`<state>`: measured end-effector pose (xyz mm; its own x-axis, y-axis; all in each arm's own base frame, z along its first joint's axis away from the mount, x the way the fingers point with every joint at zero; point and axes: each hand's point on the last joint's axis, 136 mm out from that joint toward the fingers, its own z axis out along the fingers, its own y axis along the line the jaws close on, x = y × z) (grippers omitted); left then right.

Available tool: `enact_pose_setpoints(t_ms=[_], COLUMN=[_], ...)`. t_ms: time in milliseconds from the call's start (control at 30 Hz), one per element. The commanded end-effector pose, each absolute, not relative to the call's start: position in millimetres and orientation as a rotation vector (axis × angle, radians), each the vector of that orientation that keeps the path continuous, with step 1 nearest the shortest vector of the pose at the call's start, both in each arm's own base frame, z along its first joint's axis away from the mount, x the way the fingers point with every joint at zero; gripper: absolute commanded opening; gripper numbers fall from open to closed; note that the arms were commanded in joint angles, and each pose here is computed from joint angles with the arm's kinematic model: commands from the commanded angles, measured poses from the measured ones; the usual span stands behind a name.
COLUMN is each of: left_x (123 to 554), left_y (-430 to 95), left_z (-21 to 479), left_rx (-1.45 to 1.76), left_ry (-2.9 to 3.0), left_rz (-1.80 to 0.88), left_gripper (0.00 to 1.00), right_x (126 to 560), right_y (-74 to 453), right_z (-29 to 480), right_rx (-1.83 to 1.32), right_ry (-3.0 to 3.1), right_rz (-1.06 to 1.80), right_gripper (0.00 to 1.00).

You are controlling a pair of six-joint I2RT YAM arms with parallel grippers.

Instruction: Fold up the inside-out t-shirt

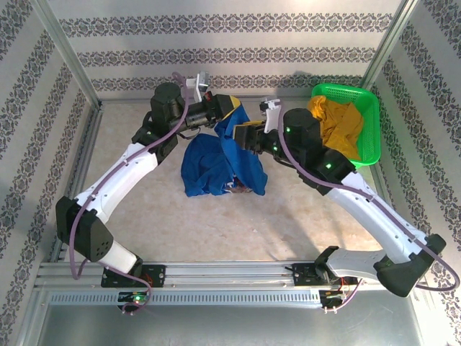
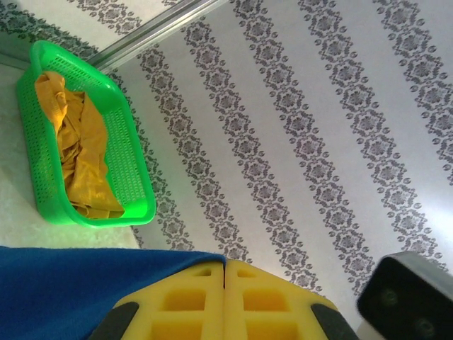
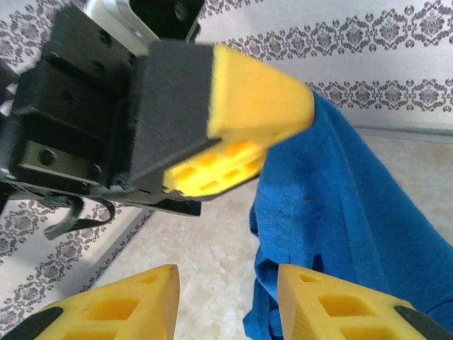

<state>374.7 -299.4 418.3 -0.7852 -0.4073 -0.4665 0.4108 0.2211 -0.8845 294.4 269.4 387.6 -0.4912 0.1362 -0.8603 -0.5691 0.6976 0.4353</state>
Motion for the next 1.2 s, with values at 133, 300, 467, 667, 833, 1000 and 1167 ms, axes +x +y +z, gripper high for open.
enact_pose_setpoints(t_ms=[133,300,467,667,833,1000,1167], left_x=[369.7,367.8,368.8,383.4,404.2,405.5,383.3], left_y=[-292.6,-297.2,-297.2,-293.8,-278.5,-265.9,-267.0], left_z=[447.0,447.7,445.8,427.7,417.5,416.3,391.9], left_rx=[-0.041,-0.039,-0.064,-0.128,-0.134,-0.026,0.073], left_ry=[1.737,1.739,1.740,1.784,1.777,1.782,1.835], left_rz=[-1.693,-1.712,-1.724,-1.662,-1.577,-1.487,-1.468], left_gripper=[0.00,0.00,0.00,0.00,0.24,0.43,0.51], right_x=[319.6,336.8,348.8,330.1,290.0,288.3,298.1], right_y=[277.8,289.5,280.1,271.4,262.9,244.4,231.8], right_z=[379.7,376.2,374.6,391.5,416.5,411.7,404.4], right_rx=[-0.254,-0.227,-0.170,-0.230,-0.363,-0.333,-0.254], right_ry=[1.897,1.896,1.884,1.870,1.801,1.792,1.786], right_rz=[0.795,0.772,0.735,0.870,1.107,1.209,1.261], right_gripper=[0.42,0.43,0.11,0.00,0.00,0.00,0.00])
